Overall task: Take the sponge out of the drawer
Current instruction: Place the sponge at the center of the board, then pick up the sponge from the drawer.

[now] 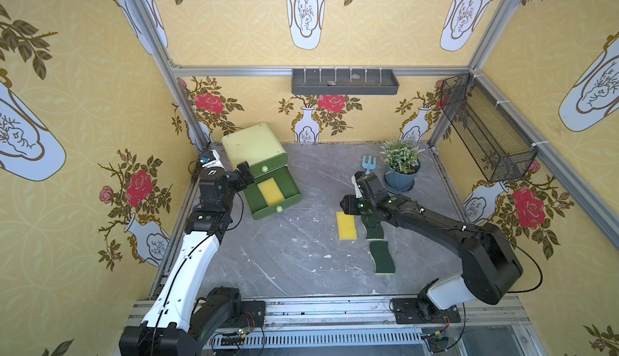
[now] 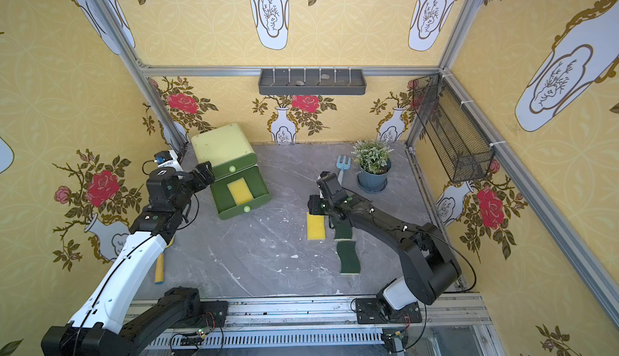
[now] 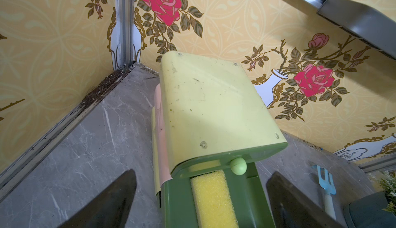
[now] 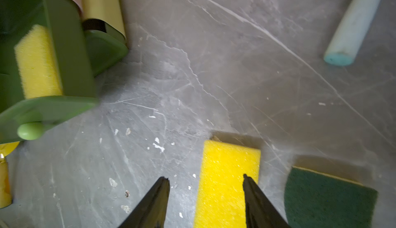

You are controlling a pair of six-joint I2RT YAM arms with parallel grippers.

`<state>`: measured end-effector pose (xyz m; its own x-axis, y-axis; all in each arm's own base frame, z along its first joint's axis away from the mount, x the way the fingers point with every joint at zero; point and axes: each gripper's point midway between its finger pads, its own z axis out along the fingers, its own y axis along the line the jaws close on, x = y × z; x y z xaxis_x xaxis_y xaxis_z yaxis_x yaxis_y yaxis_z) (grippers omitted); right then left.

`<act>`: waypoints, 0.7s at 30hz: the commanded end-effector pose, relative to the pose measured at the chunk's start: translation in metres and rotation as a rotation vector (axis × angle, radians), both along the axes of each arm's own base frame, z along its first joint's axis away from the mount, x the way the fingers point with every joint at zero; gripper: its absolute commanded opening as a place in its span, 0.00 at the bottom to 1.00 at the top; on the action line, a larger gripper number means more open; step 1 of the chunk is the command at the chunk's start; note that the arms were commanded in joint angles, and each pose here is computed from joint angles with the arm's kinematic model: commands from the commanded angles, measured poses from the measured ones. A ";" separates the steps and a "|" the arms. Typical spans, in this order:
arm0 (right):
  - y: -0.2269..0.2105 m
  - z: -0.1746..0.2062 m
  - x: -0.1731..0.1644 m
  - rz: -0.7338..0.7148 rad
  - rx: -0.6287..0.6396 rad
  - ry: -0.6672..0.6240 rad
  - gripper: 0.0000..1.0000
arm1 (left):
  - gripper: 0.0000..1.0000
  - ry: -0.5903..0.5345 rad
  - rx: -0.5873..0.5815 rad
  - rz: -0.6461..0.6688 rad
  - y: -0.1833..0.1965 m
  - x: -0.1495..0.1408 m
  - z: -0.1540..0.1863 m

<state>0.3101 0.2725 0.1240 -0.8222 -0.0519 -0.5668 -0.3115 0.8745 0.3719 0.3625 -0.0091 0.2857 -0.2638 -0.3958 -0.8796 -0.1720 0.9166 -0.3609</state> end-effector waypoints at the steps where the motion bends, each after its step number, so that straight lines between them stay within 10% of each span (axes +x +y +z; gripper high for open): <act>1: 0.020 0.014 0.003 0.066 0.011 -0.031 0.61 | 1.00 -0.023 -0.001 -0.012 -0.002 0.001 0.005; 21: 0.060 0.059 0.003 0.200 -0.019 -0.203 0.75 | 0.97 0.038 0.082 -0.212 -0.058 -0.010 0.000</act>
<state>0.3116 0.3420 0.1768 -0.7035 -0.2025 -0.6812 -0.5336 0.7836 0.3182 0.3563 -0.0619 0.2902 -0.3369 -0.3021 -0.8918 0.0162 0.9451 -0.3263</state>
